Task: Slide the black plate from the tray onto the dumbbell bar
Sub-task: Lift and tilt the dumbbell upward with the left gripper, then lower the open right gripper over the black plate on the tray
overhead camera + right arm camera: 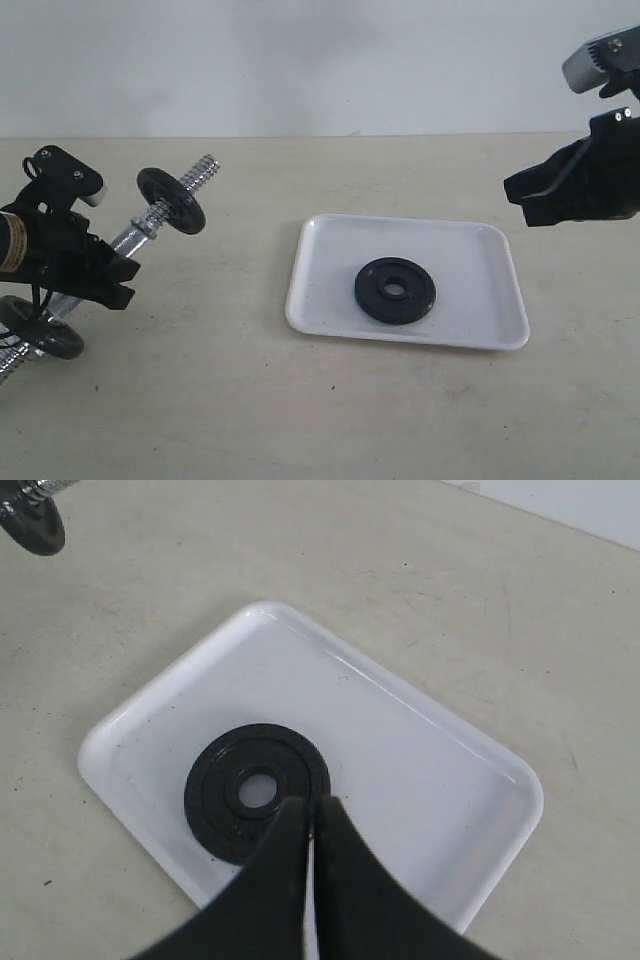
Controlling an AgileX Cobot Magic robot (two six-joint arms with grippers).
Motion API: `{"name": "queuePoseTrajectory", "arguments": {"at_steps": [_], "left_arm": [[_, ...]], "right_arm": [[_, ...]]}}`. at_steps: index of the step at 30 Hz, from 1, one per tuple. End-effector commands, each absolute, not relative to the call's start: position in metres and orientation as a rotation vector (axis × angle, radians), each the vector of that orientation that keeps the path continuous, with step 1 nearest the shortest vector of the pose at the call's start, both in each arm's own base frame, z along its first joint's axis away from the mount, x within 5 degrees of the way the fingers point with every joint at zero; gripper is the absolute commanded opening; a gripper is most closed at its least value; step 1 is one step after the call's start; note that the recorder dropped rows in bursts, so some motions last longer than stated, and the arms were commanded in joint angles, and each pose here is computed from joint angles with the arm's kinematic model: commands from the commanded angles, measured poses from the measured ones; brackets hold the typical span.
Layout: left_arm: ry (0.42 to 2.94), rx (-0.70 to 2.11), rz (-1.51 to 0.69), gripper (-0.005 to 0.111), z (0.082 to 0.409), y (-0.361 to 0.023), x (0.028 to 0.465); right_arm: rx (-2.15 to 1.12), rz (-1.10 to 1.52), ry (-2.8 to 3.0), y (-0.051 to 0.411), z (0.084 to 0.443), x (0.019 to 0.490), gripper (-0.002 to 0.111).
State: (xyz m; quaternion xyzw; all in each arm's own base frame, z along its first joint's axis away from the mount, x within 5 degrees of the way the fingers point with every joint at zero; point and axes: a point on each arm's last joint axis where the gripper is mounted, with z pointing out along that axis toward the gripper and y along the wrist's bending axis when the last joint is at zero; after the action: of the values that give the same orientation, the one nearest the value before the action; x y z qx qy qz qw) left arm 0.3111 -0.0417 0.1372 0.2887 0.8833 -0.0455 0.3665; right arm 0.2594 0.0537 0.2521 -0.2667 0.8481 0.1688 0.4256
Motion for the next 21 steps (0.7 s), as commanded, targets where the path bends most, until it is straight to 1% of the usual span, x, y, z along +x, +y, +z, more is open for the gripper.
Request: {"name": "queuePoseTrajectory", "arguments": {"at_steps": [1, 9, 19, 21], "left_arm": [[2.083, 0.71, -0.254, 0.004, 0.175, -0.057, 0.314], [2.058, 0.715, -0.257, 0.004, 0.183, -0.06, 0.307], [2.033, 0.816, -0.294, 0.004, 0.184, -0.089, 0.299], [2.034, 0.833, -0.292, 0.004, 0.183, -0.094, 0.298]], "right_arm": [[-0.664, 0.429, 2.114, 0.054, 0.254, 0.261, 0.0], [-0.689, 0.427, 2.106, 0.055, 0.254, 0.26, 0.0], [-0.717, 0.432, 2.098, 0.056, 0.254, 0.259, 0.0], [-0.727, 0.481, 2.126, 0.058, 0.252, 0.264, 0.0]]}}
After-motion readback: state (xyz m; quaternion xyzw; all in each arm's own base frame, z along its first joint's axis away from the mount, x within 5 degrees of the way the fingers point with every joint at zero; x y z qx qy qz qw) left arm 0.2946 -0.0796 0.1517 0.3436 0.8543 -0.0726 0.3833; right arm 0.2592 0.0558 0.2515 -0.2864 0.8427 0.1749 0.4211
